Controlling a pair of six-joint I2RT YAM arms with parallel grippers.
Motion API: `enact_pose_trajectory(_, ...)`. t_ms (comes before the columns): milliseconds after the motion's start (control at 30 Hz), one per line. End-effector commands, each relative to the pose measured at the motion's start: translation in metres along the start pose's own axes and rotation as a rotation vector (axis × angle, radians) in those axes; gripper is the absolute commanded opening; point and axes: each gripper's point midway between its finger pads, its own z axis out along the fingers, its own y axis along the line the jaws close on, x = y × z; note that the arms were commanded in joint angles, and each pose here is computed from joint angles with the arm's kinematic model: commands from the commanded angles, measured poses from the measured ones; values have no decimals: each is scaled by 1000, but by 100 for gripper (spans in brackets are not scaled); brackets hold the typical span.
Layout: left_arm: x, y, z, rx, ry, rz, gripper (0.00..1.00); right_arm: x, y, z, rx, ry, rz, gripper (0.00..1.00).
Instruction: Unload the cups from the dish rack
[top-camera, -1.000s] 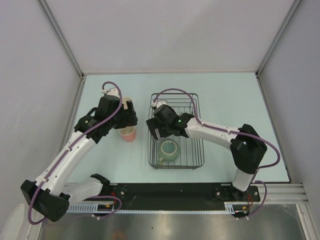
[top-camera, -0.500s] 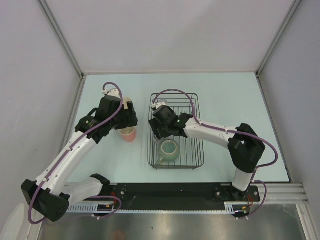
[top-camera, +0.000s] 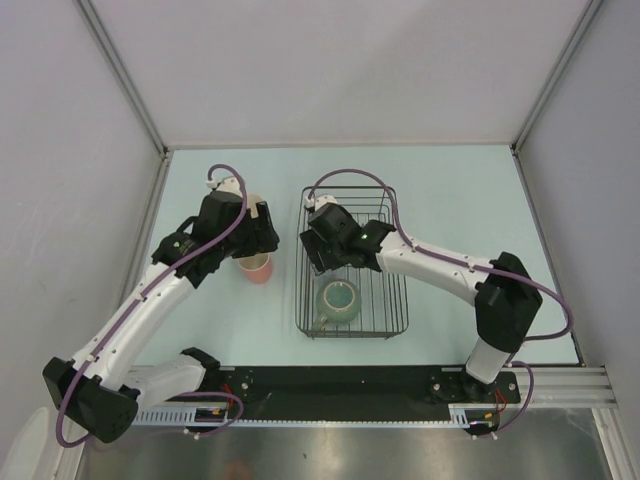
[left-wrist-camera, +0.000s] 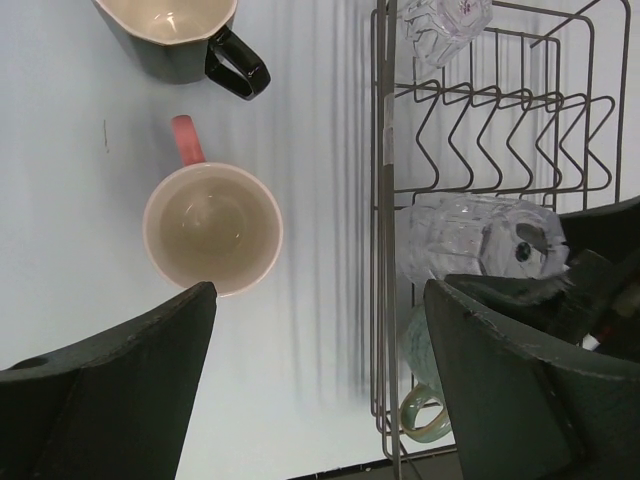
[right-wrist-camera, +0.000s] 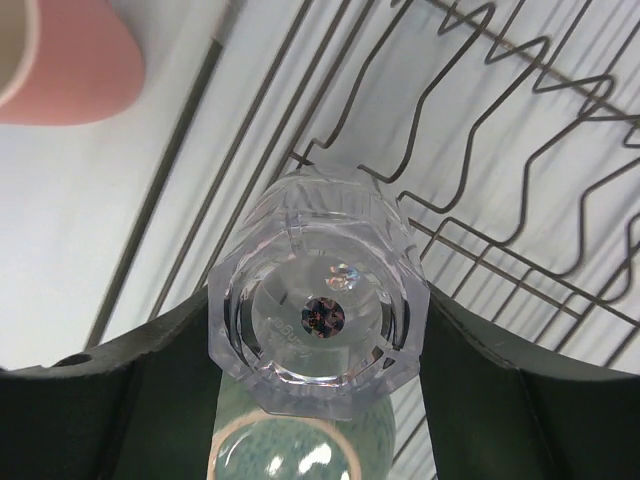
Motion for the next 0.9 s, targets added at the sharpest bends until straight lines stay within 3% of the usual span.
enact_pose_trajectory(0,-7,-12,2,45,-26,-19,91,-65,-11,-57,22,-188,14,0)
enact_pose_trajectory(367,-15,-44,9,177,-23,-90,90,-100,-57,-121,43,-325,155,0)
enact_pose_trajectory(600,-41,-95,-12,460,-113,-181,89,-113,-79,-157,-245,-495,411,0)
enact_pose_trajectory(867,-54,-125,-28,635,-130,-226,89,-118,-76,-167,-350,-533,430,0)
